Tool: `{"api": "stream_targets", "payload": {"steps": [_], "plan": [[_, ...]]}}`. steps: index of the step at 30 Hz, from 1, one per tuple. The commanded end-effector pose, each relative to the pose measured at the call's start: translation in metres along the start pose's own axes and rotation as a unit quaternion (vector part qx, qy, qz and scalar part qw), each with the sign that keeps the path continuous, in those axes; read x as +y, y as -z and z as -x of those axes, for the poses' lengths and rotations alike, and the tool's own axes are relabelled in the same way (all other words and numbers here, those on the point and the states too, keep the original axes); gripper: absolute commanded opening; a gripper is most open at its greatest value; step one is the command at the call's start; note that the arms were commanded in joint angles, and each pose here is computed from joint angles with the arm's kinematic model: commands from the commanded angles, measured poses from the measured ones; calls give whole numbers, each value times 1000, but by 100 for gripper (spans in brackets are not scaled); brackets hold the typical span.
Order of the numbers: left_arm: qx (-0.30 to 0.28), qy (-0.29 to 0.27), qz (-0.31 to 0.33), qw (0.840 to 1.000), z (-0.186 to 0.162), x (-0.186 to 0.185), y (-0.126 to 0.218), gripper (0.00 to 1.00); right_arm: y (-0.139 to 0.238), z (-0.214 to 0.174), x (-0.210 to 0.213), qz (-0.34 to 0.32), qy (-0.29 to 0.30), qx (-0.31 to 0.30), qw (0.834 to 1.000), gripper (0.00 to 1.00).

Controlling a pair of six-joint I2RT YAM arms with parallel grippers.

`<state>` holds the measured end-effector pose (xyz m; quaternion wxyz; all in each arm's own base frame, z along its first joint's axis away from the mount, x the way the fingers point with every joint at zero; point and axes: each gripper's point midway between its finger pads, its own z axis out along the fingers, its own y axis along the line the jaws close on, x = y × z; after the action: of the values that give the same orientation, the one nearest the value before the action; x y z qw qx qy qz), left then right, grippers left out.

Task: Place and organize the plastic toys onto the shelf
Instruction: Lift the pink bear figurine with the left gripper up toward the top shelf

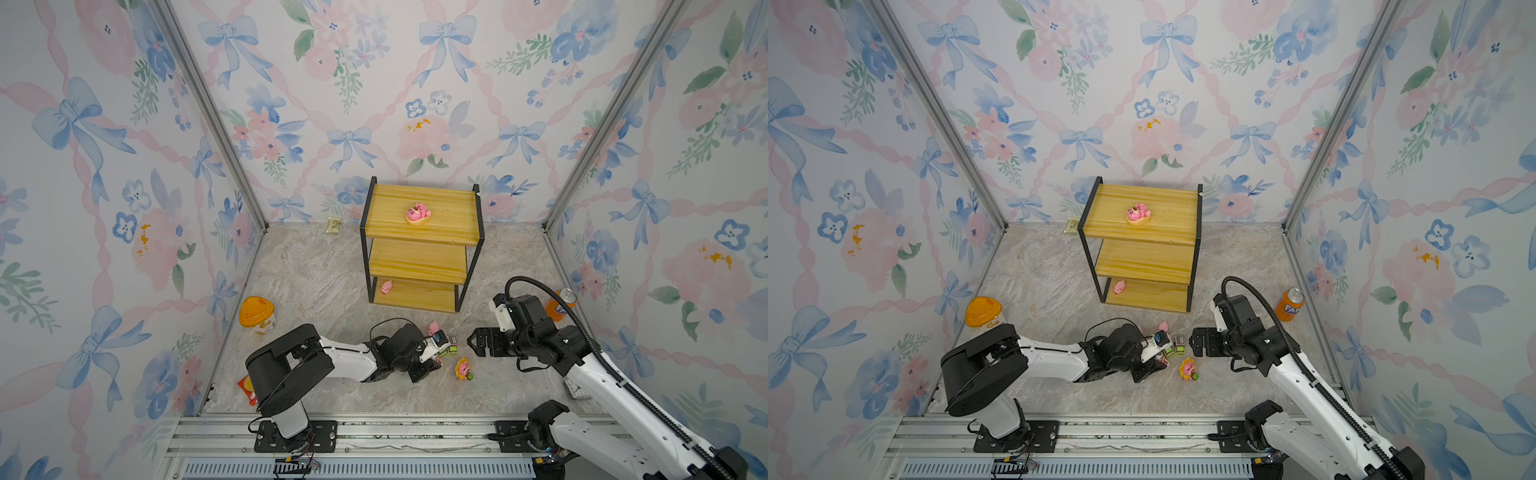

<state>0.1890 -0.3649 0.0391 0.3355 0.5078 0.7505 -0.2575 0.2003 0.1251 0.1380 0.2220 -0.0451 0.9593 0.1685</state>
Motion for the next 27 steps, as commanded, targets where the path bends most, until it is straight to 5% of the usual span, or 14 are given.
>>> {"api": "stream_targets", "payload": {"steps": [1, 16, 27], "plan": [[24, -18, 14, 999, -14, 4, 5, 31, 2, 3, 1, 4, 0, -4, 1000, 100], [26, 9, 17, 999, 19, 10, 31, 16, 6, 4, 1, 3, -3, -11, 1000, 100], [-57, 13, 48, 997, 119, 26, 107, 13, -4, 0, -5, -11, -14, 8, 1000, 99]]}}
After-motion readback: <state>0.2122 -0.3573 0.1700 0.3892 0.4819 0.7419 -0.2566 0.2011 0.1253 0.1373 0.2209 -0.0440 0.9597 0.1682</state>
